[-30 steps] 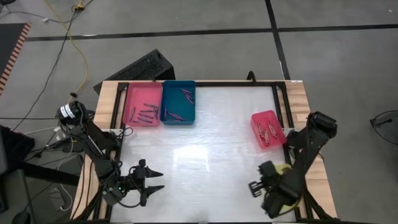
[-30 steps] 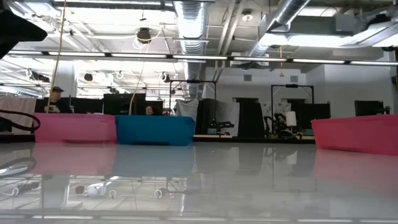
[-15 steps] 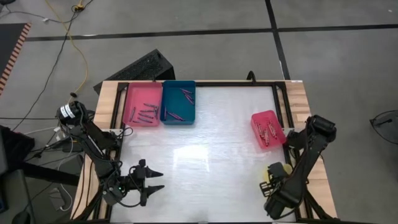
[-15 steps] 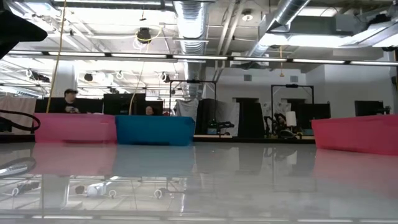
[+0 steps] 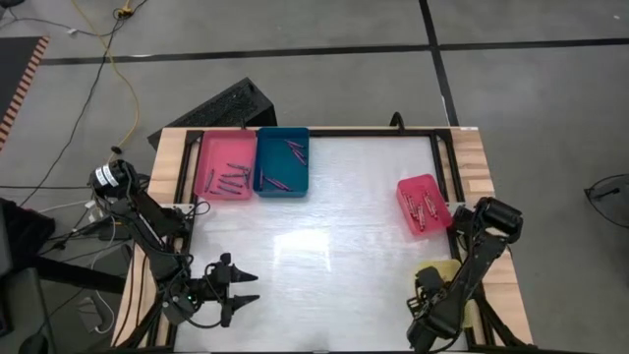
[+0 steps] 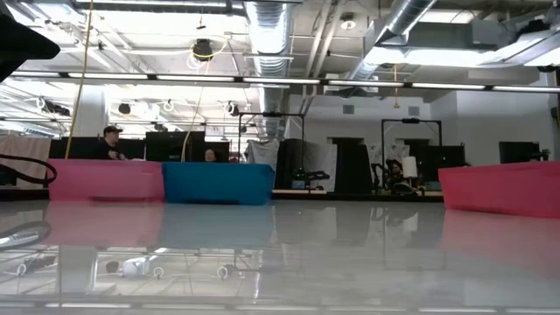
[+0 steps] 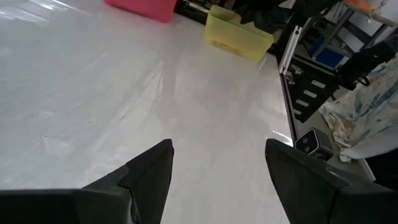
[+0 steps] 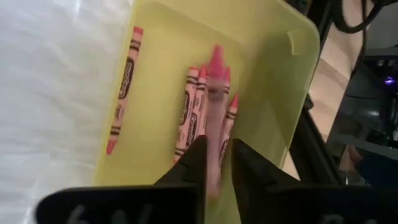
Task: Sort crayons
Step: Put the pink crayon into the yellow bin, then return to Home Position
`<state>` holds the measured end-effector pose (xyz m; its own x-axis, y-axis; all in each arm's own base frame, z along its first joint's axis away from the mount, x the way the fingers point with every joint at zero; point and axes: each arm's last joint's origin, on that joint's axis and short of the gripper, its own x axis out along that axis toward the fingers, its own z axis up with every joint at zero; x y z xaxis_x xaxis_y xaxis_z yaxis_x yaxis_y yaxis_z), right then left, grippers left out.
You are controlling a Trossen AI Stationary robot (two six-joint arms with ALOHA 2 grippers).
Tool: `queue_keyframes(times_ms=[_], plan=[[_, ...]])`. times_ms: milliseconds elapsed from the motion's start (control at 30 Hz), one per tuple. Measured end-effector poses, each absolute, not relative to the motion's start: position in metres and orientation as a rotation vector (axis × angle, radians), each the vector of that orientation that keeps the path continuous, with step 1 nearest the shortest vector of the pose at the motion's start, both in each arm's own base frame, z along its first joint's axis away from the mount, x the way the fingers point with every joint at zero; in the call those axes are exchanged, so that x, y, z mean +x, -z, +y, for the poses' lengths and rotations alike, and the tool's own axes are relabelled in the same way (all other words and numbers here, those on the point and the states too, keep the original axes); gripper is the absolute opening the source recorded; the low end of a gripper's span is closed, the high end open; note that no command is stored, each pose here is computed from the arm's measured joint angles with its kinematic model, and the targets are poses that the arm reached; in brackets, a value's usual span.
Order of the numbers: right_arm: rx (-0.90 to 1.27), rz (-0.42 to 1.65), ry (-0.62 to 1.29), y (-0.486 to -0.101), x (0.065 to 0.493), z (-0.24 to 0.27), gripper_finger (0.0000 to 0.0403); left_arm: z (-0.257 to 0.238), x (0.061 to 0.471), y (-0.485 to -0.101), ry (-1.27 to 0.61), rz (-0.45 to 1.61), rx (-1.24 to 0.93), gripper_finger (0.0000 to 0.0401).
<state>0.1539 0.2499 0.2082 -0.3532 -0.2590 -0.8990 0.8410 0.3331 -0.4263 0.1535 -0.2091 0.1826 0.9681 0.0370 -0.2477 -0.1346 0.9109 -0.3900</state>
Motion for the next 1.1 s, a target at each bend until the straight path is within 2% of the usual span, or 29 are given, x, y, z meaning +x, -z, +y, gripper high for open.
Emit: queue_keyframes(times_ms=[233, 400, 567, 667, 833, 1000, 1100], plan=[[0.563, 1.513, 1.238, -0.207, 0.151, 0.254, 0.012, -0.209, 0.154, -0.183, -0.09, 0.239, -0.421, 0.0245], [0.596, 1.424, 1.21, -0.214, 0.155, 0.256, 0.0138, -0.21, 0.154, -0.183, -0.09, 0.234, -0.473, 0.0245], [0.565, 1.148, 0.933, -0.245, 0.175, 0.266, 0.0135, -0.21, 0.154, -0.183, -0.078, 0.245, -0.549, 0.0245], [0.48, 0.93, 0.733, -0.276, 0.192, 0.27, 0.0133, -0.211, 0.154, -0.185, -0.08, 0.234, -0.598, 0.0245], [0.408, 0.569, 0.523, -0.334, 0.219, 0.274, 0.0134, -0.214, 0.156, -0.195, -0.05, 0.179, -0.709, 0.0245], [0.243, 0.537, 0.305, -0.374, 0.237, 0.281, 0.0134, -0.217, 0.156, -0.211, 0.063, 0.143, -0.72, 0.0245], [0.265, 0.502, 0.21, -0.386, 0.246, 0.286, 0.0134, -0.218, 0.156, -0.211, 0.091, 0.154, -0.707, 0.0245]])
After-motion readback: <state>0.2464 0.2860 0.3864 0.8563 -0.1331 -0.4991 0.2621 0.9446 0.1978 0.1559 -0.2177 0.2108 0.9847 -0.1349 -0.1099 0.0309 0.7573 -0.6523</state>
